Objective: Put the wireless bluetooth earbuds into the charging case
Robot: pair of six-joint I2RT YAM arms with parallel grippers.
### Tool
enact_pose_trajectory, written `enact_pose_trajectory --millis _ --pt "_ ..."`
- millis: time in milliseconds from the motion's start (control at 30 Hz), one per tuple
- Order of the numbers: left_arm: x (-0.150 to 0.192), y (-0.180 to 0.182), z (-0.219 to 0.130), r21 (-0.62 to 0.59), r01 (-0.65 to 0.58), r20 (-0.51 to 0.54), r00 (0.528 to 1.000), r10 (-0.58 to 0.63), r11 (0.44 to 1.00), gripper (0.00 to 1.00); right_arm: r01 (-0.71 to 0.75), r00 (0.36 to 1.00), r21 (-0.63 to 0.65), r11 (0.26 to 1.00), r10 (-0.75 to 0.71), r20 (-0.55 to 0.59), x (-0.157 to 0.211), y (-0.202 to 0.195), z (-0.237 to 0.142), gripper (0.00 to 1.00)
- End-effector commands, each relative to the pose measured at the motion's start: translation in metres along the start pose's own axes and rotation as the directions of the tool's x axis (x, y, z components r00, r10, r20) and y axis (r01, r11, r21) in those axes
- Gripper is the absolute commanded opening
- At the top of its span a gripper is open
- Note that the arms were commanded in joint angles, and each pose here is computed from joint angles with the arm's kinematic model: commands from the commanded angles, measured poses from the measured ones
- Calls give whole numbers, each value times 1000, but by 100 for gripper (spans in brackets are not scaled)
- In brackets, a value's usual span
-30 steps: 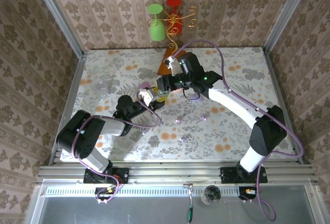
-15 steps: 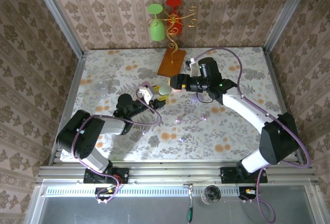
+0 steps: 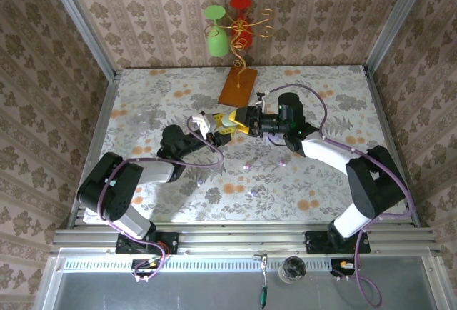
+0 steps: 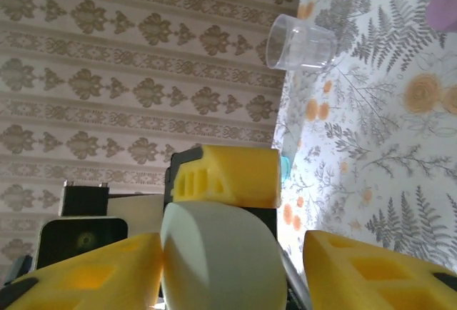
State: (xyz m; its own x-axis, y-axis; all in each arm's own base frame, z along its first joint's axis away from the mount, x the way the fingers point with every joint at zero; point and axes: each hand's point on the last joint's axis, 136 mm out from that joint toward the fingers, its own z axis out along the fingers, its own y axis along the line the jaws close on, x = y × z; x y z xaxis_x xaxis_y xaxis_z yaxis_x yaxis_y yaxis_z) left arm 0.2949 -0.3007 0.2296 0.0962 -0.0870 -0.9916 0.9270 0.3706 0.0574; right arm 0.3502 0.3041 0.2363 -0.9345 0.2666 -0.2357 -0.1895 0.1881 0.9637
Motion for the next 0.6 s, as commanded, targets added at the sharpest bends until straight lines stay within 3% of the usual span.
enact_pose_trajectory --millis 0,167,300,367,433,567 --pt "-27 -2 2 22 -38 70 997 36 999 42 -32 999 -128 991 28 -27 2 23 1 43" --pt "-23 -2 1 21 -38 62 997 37 999 42 -35 999 -123 992 34 -11 0 18 -1 20" --pt "-22 -2 0 16 -40 58 998 39 999 47 -23 1000 -106 994 24 9 -3 14 -3 11" --pt "-20 -2 -1 14 -48 55 997 48 999 54 -22 999 -78 997 25 33 -6 7 -6 10" --pt "-17 -1 -3 0 -63 47 997 63 998 68 -18 998 -33 999 20 65 -11 -4 -12 10" --pt "-6 5 -10 -49 -86 11 996 86 995 87 -24 987 131 991 2 163 -28 -44 -33 10"
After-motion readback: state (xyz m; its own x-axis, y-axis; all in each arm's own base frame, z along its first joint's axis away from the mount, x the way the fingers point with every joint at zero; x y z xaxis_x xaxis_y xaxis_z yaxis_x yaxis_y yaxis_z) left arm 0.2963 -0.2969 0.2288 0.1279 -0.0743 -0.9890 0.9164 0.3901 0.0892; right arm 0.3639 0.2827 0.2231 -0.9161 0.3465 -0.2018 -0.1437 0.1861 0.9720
